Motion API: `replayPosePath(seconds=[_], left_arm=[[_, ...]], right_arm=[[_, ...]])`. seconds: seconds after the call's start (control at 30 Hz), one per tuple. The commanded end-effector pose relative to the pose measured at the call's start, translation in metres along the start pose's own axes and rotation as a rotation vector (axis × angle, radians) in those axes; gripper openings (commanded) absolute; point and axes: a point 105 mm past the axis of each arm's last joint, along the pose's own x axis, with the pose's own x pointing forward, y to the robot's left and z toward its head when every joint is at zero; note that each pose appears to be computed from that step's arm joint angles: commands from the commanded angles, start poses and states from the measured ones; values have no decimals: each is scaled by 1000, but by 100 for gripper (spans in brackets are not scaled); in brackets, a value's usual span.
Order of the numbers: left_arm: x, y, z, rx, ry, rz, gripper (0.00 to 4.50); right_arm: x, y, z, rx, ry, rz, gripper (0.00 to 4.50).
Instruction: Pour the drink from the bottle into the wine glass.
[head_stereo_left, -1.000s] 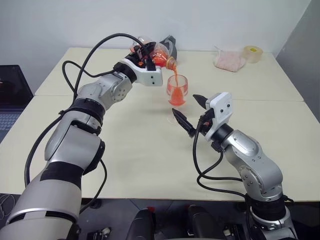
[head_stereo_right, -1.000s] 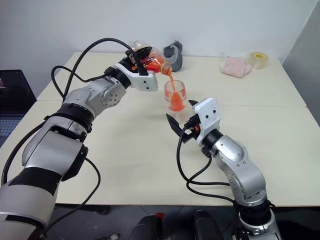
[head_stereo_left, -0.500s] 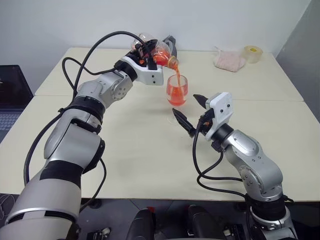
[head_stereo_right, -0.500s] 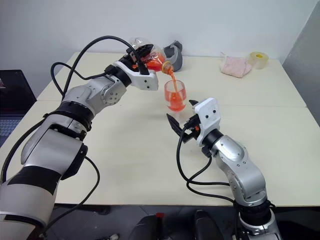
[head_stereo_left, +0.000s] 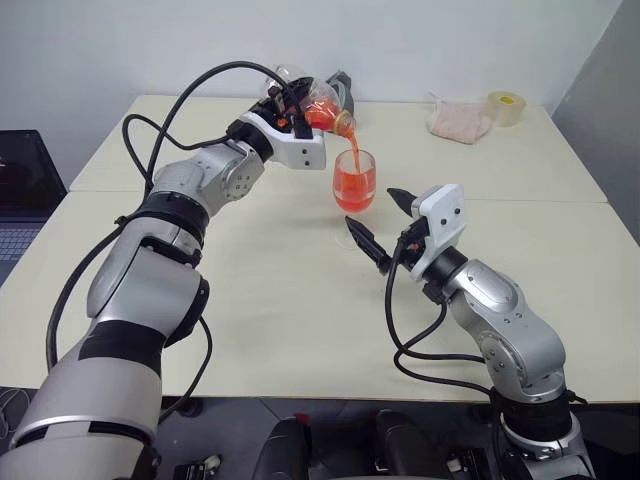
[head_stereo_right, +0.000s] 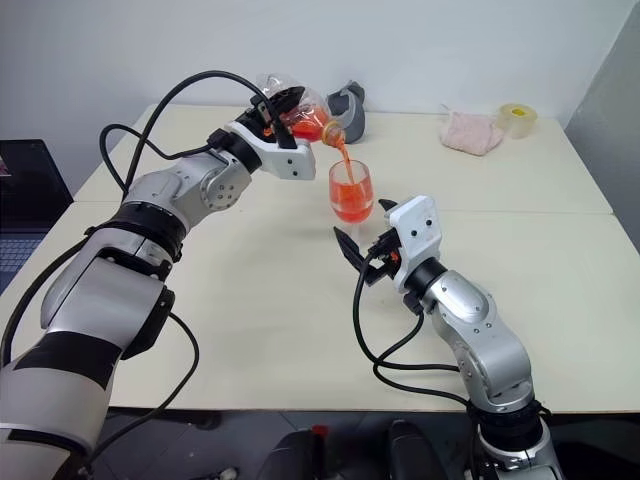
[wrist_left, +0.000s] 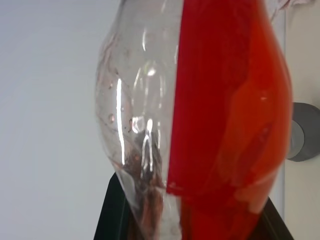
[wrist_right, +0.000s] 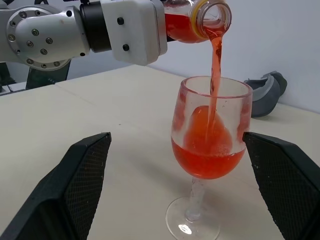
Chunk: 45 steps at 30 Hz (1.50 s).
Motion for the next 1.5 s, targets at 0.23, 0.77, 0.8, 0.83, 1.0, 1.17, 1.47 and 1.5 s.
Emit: replayPosePath(seconds=[0.23, 0.77, 0.8, 0.83, 1.0, 1.17, 1.47, 1.5], left_arm=[[4, 23, -3, 26, -1, 64, 90], [4, 15, -1, -61, 13, 58, 90], [3, 14, -2, -80, 17, 56, 90], [3, 13, -1, -95, 17, 56, 90], [2, 7, 6, -156, -2, 58, 90], [2, 8, 3, -271, 25, 77, 90], [-13, 6, -32, -753, 202, 194, 90], [-18, 0, -39, -873, 241, 209, 90]], right_arm=[[-1, 3, 12, -15, -51, 14, 450], [-1, 3, 15, -11, -65, 29, 450], [-1, 3, 16, -11, -67, 30, 450], [-1, 3, 16, -11, -69, 31, 450], [1, 3, 18, -26, -79, 55, 450], [4, 5, 21, -56, -88, 108, 450], [0, 14, 18, -91, -54, 265, 450], [-1, 15, 16, -90, -34, 282, 450]])
